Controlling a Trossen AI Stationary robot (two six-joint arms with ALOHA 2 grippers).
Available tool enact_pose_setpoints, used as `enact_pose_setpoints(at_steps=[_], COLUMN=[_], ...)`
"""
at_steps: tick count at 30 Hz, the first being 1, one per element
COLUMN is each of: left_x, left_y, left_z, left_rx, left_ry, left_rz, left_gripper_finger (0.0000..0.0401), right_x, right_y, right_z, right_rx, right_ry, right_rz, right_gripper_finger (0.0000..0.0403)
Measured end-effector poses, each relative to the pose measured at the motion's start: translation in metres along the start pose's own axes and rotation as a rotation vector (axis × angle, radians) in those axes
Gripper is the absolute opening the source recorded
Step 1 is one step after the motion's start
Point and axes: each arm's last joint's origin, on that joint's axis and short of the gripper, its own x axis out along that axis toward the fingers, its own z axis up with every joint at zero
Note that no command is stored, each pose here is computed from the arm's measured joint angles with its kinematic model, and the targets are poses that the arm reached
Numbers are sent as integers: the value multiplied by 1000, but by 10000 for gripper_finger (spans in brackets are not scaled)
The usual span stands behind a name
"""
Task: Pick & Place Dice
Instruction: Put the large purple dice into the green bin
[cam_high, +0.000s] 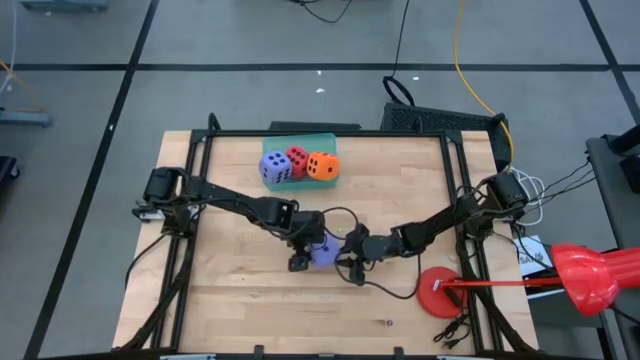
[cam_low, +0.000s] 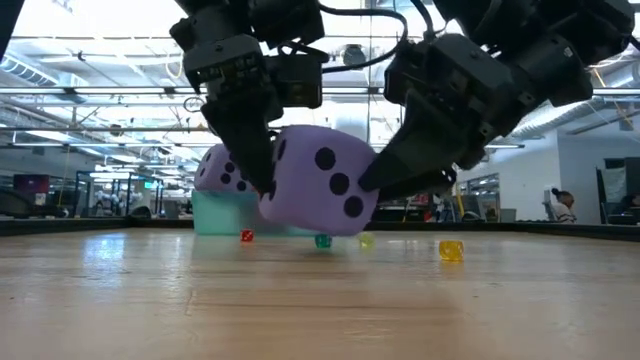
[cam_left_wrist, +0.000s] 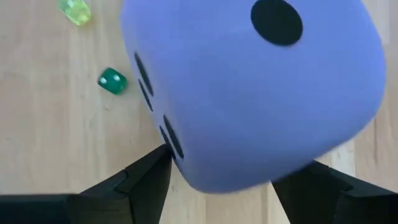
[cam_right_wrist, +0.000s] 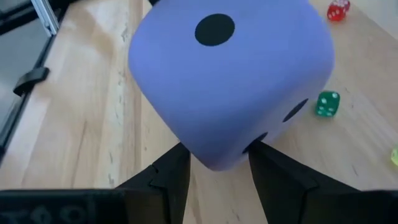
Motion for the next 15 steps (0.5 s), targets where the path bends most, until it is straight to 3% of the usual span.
enact_pose_setpoints(at_steps=[6,15], left_x=[-4,-40], left_y=[-5,-8], left_z=[-3,-2], left_rx=[-18,-26], left_ry=[33,-15], left_rz=[-33,-5], left_gripper_finger=[267,267], right_x=[1,2], right_y=[5,13], right_z=[9,23], right_rx=[1,-12], right_ry=[-37,-43], right_rz=[15,22], right_gripper_finger=[153,153])
